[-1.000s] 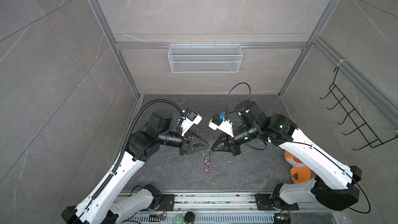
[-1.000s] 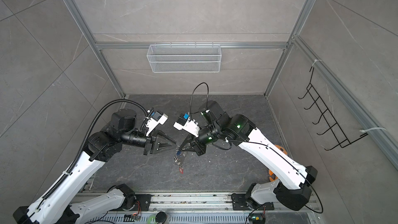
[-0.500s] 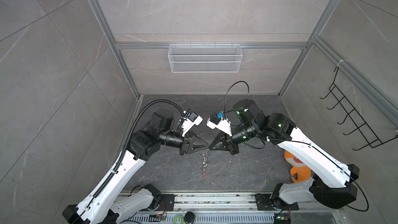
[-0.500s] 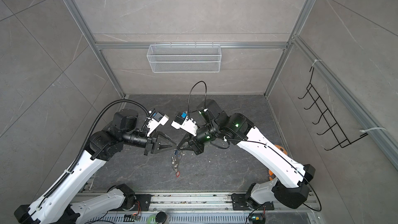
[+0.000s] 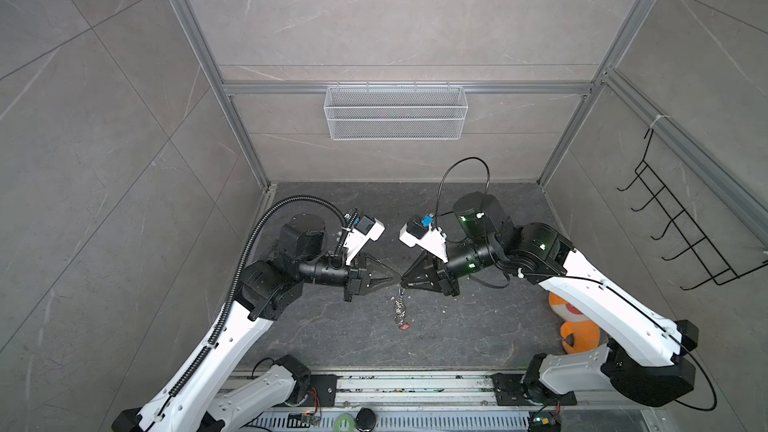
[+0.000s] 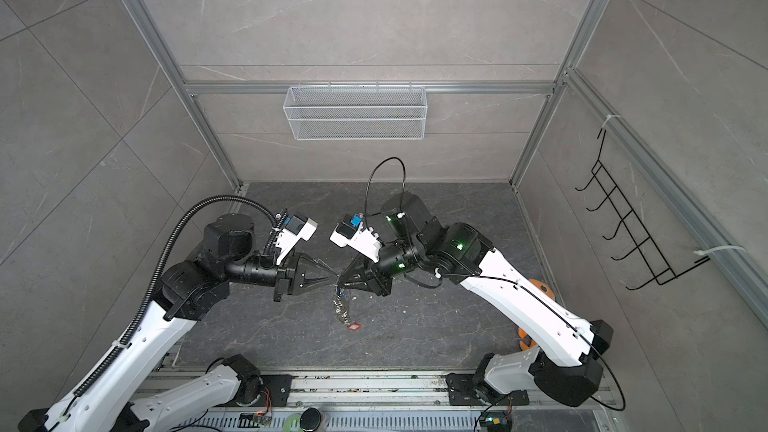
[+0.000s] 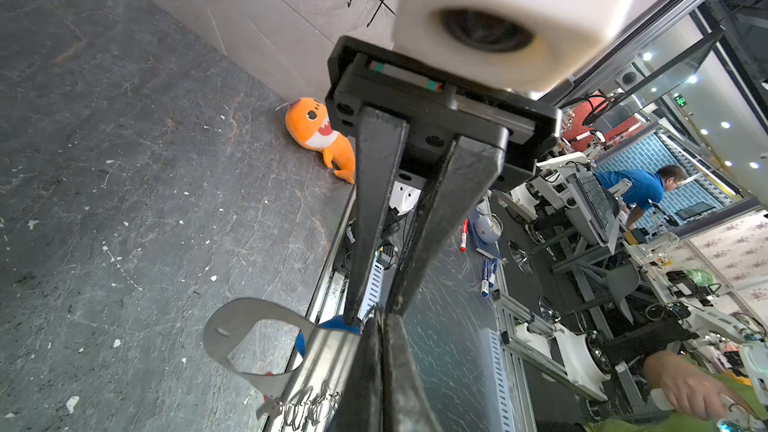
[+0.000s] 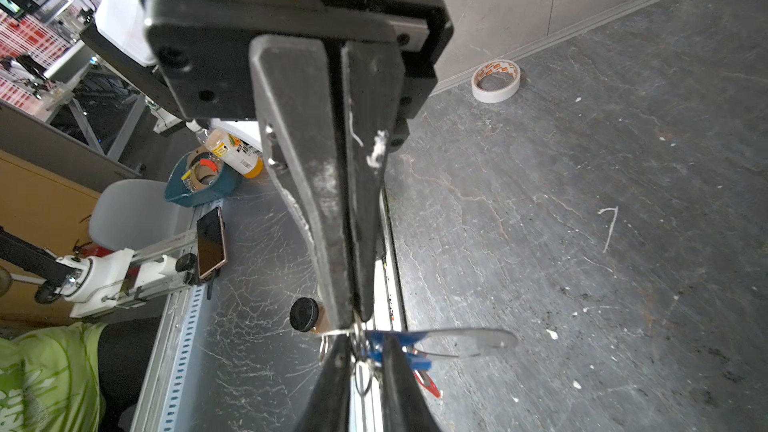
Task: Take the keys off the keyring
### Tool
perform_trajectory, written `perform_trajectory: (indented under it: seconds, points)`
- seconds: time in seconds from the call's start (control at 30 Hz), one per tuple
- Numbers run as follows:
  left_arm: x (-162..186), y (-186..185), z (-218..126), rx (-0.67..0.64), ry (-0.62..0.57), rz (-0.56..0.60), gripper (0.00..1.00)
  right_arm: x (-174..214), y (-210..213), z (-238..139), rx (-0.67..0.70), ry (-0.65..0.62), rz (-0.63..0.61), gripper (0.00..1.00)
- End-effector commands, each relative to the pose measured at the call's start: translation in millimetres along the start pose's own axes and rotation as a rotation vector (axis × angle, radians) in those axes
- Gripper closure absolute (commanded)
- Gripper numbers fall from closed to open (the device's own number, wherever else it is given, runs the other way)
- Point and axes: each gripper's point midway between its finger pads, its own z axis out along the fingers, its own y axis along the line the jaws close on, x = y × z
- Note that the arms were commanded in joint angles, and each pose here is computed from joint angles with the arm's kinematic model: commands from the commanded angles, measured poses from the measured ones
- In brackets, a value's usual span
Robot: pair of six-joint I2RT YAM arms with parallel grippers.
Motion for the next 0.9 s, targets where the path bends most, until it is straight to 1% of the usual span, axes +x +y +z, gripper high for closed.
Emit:
perform_trajectory:
  seconds: [0.0, 0.13, 0.3, 0.87]
  points:
    - [-16, -17, -4, 0.045, -0.044, 0.064, 1.00, -7, 2, -2, 0.005, -0.048, -0.026, 0.76]
    - [-18, -20, -7, 0.043, -0.053, 0.077, 1.00, -4, 2, -2, 0.002, -0.062, -0.026, 0.73]
    - [-19, -21, -7, 0.039, -0.057, 0.079, 1.00, -1, 1, -1, 0.009, -0.064, -0.024, 0.72]
    - [-22, -25, -11, 0.031, -0.075, 0.100, 1.00, 6, -2, 0, 0.023, -0.051, -0.019, 0.73]
